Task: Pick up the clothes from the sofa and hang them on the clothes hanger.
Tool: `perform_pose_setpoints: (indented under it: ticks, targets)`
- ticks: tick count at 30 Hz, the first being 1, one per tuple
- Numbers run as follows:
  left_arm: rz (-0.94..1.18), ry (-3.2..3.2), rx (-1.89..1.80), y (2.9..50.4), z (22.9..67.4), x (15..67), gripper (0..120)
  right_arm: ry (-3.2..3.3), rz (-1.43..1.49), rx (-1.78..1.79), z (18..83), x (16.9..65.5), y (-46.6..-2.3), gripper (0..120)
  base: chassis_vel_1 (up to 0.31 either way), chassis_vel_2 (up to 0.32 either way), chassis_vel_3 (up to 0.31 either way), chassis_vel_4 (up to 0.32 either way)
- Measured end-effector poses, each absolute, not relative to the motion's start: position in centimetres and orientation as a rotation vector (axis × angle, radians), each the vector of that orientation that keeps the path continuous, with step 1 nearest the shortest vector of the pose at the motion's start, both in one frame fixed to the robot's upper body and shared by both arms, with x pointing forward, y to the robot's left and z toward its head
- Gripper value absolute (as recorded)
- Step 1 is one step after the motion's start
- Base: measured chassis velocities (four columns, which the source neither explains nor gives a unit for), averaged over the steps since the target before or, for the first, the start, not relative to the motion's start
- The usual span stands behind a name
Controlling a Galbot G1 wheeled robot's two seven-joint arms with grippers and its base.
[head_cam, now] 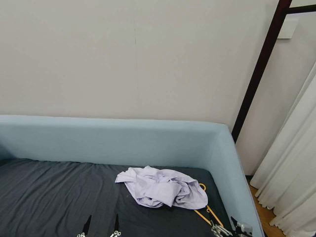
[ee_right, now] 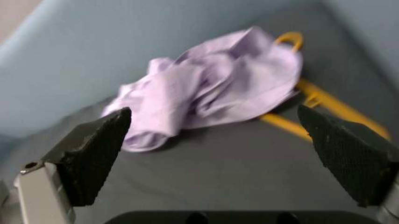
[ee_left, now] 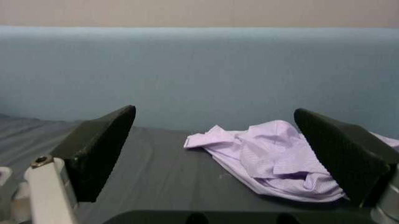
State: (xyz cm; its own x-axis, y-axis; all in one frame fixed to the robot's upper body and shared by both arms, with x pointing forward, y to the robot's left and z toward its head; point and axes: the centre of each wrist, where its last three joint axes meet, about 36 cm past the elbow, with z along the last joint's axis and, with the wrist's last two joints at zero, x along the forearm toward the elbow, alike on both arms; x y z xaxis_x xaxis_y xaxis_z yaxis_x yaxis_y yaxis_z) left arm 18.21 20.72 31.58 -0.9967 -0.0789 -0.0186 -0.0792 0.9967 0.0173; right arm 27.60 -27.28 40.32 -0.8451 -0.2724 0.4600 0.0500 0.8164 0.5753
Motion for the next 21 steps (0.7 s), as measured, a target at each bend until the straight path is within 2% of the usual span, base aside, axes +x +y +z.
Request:
perform_pose_setpoints:
  ticks: [5,21]
  targets:
    - [0.030,3.129,-0.101,20.7,31.3,18.6,100,-2.282,-0.932,0.173,39.8,31.6,-29.1,100,0.000,0.000,0.000,0.000]
    - [0.031,3.181,-0.054,21.6,30.4,18.2,100,-2.144,-0.959,0.008,31.4,41.0,-32.7,100,0.000,0.000,0.000,0.000]
